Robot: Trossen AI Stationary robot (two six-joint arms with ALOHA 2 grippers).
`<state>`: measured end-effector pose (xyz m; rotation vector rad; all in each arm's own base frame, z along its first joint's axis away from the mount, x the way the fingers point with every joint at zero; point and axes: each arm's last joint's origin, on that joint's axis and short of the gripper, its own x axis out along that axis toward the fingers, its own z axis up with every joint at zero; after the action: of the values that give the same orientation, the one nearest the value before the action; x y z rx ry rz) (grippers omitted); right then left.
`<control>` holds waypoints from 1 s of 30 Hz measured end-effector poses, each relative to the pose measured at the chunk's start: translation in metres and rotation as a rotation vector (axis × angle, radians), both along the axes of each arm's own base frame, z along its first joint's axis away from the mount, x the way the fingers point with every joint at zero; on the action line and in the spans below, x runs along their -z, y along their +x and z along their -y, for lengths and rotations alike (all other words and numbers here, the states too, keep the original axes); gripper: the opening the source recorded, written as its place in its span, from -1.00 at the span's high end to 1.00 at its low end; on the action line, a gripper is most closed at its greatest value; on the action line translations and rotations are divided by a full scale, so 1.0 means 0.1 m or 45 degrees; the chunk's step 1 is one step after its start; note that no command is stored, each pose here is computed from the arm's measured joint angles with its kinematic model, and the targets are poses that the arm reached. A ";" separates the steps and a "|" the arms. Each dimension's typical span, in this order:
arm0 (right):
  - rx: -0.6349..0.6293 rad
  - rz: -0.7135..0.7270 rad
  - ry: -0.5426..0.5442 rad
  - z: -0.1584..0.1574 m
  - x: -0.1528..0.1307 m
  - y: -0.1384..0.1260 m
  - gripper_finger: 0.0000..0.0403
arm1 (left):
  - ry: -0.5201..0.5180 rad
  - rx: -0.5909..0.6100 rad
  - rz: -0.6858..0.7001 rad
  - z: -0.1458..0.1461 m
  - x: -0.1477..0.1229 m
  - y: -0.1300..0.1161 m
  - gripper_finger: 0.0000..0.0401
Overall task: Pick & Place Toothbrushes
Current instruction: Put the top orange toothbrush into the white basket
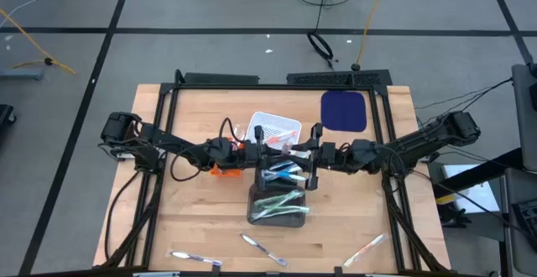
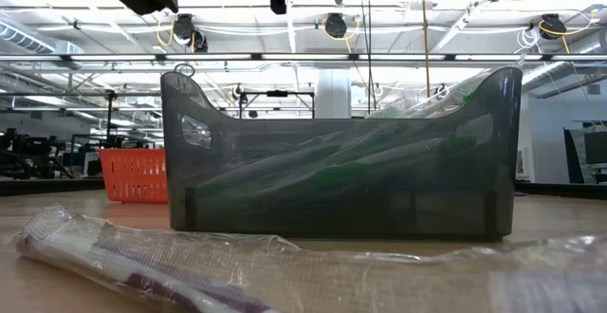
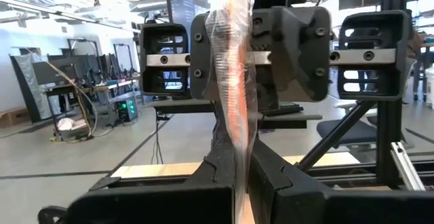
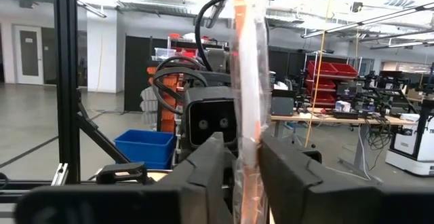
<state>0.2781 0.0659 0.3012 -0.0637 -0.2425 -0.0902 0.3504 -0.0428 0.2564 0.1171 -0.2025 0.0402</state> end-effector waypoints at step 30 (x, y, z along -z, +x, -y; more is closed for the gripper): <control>0.205 -0.377 0.147 0.10 0.09 -0.24 0.26 | -0.122 -0.572 -0.561 -0.53 0.11 -0.25 0.99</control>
<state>0.2539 0.0554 0.2927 0.0188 0.0647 -0.2522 0.3259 0.0101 0.2451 0.0714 0.2691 0.4669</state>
